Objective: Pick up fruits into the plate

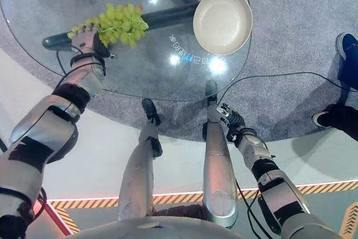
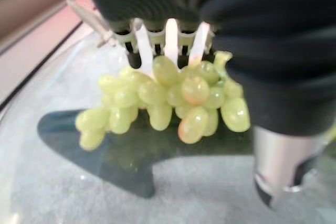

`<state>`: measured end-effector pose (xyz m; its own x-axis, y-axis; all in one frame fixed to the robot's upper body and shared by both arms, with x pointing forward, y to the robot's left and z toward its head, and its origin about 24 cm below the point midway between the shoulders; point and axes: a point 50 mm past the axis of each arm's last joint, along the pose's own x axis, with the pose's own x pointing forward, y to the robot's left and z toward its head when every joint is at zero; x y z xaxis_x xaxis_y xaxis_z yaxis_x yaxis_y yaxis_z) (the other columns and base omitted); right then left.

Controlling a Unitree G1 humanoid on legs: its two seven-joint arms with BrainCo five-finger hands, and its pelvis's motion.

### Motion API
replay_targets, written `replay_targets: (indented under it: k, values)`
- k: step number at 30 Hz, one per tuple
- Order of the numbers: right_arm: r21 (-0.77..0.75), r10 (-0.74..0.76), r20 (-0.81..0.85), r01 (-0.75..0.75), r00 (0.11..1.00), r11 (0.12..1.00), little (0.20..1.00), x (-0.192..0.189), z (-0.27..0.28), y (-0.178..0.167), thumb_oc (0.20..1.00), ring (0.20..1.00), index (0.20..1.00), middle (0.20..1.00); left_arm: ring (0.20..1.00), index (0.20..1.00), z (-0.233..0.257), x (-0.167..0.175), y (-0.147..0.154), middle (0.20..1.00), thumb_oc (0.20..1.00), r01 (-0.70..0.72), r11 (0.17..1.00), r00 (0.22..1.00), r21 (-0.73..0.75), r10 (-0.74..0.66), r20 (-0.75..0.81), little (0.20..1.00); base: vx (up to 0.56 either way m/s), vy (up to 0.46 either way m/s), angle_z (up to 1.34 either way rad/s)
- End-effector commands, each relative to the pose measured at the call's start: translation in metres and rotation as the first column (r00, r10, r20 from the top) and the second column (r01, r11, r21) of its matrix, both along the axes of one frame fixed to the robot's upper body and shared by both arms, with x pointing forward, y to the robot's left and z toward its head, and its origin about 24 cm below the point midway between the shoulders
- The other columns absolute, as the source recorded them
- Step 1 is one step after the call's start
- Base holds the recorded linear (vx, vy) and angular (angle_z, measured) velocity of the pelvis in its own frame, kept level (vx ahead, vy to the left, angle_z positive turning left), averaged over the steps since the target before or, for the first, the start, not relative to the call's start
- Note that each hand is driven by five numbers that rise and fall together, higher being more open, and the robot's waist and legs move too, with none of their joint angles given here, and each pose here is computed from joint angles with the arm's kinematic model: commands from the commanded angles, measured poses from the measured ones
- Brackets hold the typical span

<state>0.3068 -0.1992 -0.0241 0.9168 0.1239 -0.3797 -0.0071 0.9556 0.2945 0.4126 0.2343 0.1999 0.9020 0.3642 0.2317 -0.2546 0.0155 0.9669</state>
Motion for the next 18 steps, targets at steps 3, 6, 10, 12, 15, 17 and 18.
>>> replay_targets:
  k: [3, 6, 10, 12, 15, 17, 18]
  values:
    - [0.115, 0.041, 0.055, -0.048, 0.998, 0.992, 1.000, -0.001, 0.003, 0.023, 1.000, 1.000, 1.000, 1.000, 1.000, 1.000, 0.024, -0.007, 0.028, 1.000, 1.000, -0.171, 0.979, 0.982, 0.113, 0.160, 0.095, 1.000, -0.02, -0.011, -0.07]
    - [0.136, 0.043, 0.062, -0.051, 0.997, 0.989, 1.000, -0.002, 0.003, 0.025, 1.000, 1.000, 1.000, 1.000, 1.000, 1.000, 0.033, -0.009, 0.031, 1.000, 1.000, -0.220, 0.969, 0.967, 0.113, 0.202, 0.155, 1.000, 0.00, 0.000, 0.00]
    - [0.153, 0.047, 0.061, -0.056, 0.997, 0.987, 1.000, -0.003, 0.001, 0.027, 1.000, 1.000, 1.000, 1.000, 1.000, 1.000, 0.041, -0.011, 0.033, 1.000, 1.000, -0.250, 0.964, 0.949, 0.094, 0.225, 0.220, 1.000, -0.01, -0.024, 0.00]
    - [0.161, 0.047, 0.066, -0.058, 0.997, 0.985, 1.000, -0.002, 0.003, 0.029, 1.000, 1.000, 1.000, 1.000, 1.000, 1.000, 0.043, -0.012, 0.034, 1.000, 1.000, -0.267, 0.957, 0.940, 0.111, 0.233, 0.247, 1.000, -0.01, -0.034, 0.02]
    - [0.171, 0.046, 0.074, -0.059, 0.996, 0.984, 1.000, -0.001, 0.004, 0.031, 1.000, 1.000, 1.000, 1.000, 1.000, 1.000, 0.043, -0.016, 0.041, 1.000, 1.000, -0.310, 0.943, 0.925, 0.119, 0.270, 0.267, 1.000, 0.00, 0.000, 0.00]
    - [0.176, 0.043, 0.084, -0.057, 0.996, 0.983, 1.000, 0.001, 0.007, 0.032, 1.000, 1.000, 1.000, 1.000, 1.000, 1.000, 0.046, -0.017, 0.043, 1.000, 1.000, -0.333, 0.932, 0.920, 0.142, 0.289, 0.264, 1.000, 0.00, 0.000, 0.00]
    - [0.177, 0.043, 0.084, -0.057, 0.996, 0.983, 1.000, 0.001, 0.007, 0.032, 1.000, 1.000, 1.000, 1.000, 1.000, 1.000, 0.046, -0.017, 0.043, 1.000, 1.000, -0.334, 0.932, 0.920, 0.143, 0.290, 0.263, 1.000, 0.00, 0.000, 0.00]
